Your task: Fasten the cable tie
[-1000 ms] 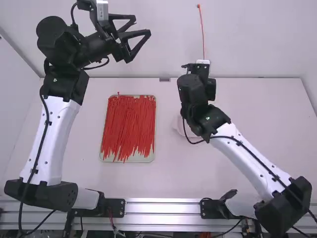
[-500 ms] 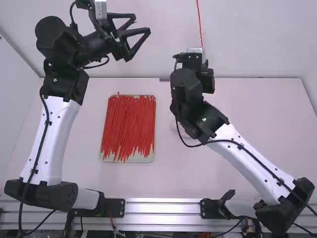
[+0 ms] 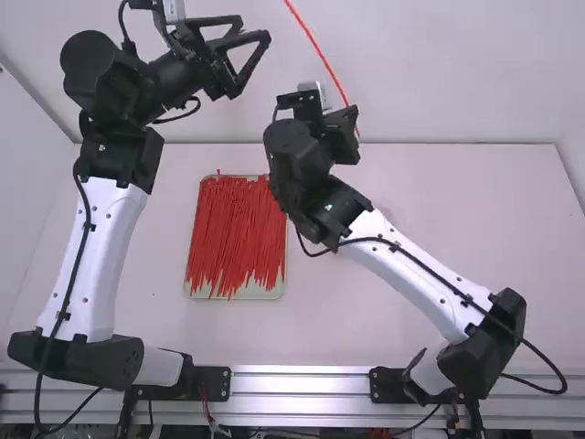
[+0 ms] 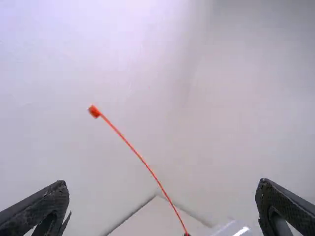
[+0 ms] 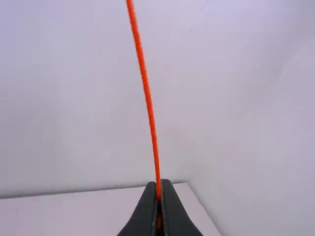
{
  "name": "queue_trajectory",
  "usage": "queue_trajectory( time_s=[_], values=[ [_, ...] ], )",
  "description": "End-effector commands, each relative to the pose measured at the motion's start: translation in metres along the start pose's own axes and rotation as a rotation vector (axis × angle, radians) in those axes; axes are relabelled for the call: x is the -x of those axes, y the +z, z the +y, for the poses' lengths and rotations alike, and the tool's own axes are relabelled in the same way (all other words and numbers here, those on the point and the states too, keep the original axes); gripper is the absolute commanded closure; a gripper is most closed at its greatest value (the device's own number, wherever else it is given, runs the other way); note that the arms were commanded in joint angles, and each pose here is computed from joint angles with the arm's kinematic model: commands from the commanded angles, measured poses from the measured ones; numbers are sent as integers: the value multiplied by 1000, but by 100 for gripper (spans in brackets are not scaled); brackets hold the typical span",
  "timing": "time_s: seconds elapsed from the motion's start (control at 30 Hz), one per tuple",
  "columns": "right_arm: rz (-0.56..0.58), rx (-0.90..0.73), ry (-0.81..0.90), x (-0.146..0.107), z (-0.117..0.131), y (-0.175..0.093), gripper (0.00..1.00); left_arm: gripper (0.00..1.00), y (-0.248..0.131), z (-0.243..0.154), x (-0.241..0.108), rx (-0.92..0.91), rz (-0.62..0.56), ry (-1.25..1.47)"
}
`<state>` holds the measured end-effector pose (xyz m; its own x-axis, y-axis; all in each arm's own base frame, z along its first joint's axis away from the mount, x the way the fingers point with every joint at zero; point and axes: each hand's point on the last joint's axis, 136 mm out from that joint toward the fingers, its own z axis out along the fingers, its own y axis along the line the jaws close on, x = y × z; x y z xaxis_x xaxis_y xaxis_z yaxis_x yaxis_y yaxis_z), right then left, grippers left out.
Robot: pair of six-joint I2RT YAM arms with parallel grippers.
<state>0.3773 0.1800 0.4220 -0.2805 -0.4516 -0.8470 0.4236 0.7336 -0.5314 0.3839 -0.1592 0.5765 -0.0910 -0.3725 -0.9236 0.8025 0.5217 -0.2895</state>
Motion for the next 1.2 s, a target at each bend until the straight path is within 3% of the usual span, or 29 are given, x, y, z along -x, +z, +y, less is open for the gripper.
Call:
queue_trajectory(
  time_s=[0.0,0.33,0.57,0.7,0.8,0.83,0.87,0.93,1.17],
  values=[
    [-7,-6,25,12,-9,-9,100,1,0,6,6,41,-34,-57],
    [-51,65,30,21,5,-31,100,0,-1,9,10,59,-56,-117],
    [-78,107,34,26,13,-48,100,11,-1,10,14,65,-75,-133],
    [-91,129,36,29,17,-56,100,34,-1,9,15,62,-79,-129],
    [-99,142,36,30,19,-61,100,59,-2,16,17,97,-102,-191],
    [-99,143,36,30,19,-61,100,74,-2,18,18,107,-107,-191],
    [-99,143,36,30,19,-61,100,75,-3,18,18,107,-108,-191],
    [-98,140,35,30,19,-60,100,94,-2,17,18,101,-106,-191],
    [-99,143,36,30,19,-61,100,98,-1,15,17,98,-105,-187]
  ],
)
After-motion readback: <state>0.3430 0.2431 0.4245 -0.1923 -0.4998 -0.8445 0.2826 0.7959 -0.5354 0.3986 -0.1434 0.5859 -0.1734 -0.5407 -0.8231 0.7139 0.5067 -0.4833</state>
